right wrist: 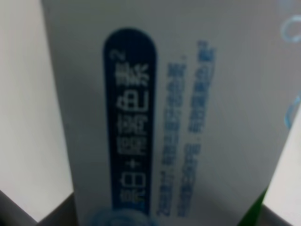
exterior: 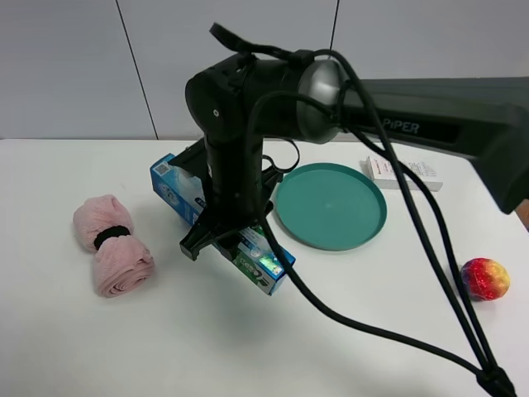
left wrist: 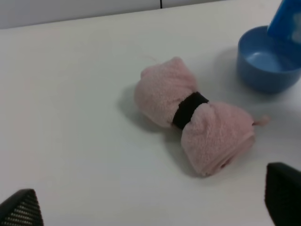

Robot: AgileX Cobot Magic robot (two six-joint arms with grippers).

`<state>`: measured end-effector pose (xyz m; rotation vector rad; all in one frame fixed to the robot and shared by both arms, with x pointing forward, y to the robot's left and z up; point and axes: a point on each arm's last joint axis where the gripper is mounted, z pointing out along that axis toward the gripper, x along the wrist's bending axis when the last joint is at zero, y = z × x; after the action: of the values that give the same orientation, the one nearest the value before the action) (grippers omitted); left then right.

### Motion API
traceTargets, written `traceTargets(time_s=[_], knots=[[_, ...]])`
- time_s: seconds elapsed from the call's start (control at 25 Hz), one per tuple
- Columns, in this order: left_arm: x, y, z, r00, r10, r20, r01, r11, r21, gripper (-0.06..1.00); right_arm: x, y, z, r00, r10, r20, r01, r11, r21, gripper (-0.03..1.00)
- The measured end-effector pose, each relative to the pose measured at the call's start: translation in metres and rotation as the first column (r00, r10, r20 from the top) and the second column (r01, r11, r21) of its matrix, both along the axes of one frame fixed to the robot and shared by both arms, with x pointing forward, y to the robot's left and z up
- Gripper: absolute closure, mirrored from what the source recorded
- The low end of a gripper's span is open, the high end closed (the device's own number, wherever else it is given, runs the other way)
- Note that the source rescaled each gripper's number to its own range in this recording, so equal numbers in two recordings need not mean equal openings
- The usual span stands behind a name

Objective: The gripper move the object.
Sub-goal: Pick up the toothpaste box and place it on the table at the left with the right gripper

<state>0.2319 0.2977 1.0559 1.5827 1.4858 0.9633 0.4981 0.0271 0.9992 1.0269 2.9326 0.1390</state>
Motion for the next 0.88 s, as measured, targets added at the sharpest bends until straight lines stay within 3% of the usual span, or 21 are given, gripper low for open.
traceTargets(time_s=[0.44, 0.68, 0.88], knots=[[0.0, 0.0, 0.0, 1.0, 0.0, 0.0, 0.0, 1.0, 0.0, -0.06, 0.024, -0.042, 0.048, 0.979, -0.194, 0.057, 0.188, 0.977, 0.098, 0.97], [0.0, 0.0, 0.0, 1.0, 0.0, 0.0, 0.0, 1.0, 0.0, -0.06, 0.017, -0.053, 0.066, 0.978, -0.192, 0.08, 0.181, 0.975, 0.128, 0.97], [0.0, 0.0, 0.0, 1.0, 0.0, 0.0, 0.0, 1.0, 0.0, -0.06, 0.0, -0.073, 0.067, 0.979, -0.192, 0.067, 0.185, 0.978, 0.098, 0.97]])
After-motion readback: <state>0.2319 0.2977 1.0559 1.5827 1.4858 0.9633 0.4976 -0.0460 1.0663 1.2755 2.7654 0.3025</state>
